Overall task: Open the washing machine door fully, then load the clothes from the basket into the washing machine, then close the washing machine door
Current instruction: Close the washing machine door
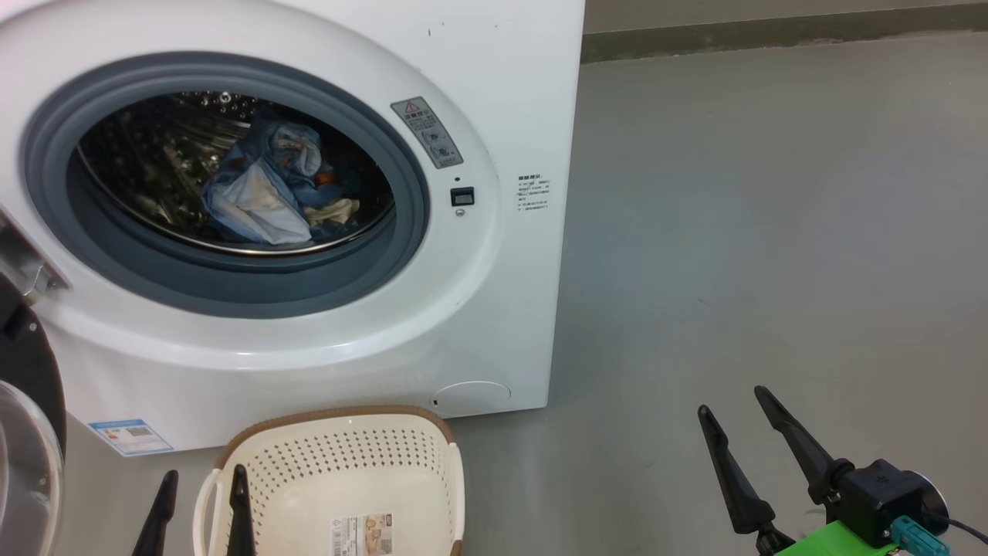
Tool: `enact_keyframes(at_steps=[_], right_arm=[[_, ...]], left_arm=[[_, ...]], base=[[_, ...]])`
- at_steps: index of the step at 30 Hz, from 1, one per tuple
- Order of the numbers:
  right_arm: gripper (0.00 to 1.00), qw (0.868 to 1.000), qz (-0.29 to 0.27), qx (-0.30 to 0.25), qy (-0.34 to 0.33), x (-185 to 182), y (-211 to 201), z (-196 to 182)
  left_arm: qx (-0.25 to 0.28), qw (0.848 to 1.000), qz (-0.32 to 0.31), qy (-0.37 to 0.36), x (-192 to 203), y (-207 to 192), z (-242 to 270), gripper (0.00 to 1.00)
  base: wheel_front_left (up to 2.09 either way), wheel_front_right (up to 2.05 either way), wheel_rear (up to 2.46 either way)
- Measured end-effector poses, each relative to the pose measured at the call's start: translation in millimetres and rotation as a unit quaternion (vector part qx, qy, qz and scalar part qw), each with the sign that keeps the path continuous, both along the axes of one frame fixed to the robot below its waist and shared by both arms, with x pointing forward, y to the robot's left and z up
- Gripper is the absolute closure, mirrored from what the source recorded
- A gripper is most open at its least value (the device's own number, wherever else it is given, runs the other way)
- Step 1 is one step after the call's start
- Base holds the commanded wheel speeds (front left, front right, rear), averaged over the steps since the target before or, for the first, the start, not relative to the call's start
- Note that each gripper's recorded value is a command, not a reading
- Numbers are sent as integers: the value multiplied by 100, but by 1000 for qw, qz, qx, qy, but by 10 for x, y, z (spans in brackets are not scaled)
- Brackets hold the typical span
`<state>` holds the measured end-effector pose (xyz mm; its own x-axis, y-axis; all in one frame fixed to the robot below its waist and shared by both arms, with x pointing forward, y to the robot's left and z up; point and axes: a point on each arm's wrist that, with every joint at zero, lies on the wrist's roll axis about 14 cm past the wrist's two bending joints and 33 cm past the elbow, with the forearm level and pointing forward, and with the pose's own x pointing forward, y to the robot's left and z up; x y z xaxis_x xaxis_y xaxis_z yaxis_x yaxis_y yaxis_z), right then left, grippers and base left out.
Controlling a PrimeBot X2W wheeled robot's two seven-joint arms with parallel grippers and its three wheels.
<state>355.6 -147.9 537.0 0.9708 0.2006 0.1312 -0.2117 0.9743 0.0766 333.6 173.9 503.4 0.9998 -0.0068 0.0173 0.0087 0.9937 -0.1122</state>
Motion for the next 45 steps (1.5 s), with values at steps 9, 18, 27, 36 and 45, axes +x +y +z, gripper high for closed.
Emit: enact_keyframes(at_steps=[9,18,27,36,45], right_arm=[[0,1000,-3,2,1,-10,-12,0],[0,1000,-5,2,2,-10,-23,-4],[0,1000,-6,2,3,-4,-28,-8],[0,1000,-5,2,3,1,-21,-13],[0,1000,-5,2,12,-26,-22,-67]], left_arm=[[1,1000,-2,4,1,-9,-24,0],[2,1000,-2,5,4,-9,-33,0],[2,1000,1,9,0,4,-62,0],[1,1000,-4,12,-8,1,-86,0],[0,1000,-3,11,-9,2,-86,0]], base=[[0,0,0],[-4,4,0],[-94,94,0],[-176,176,0],[-79,79,0]])
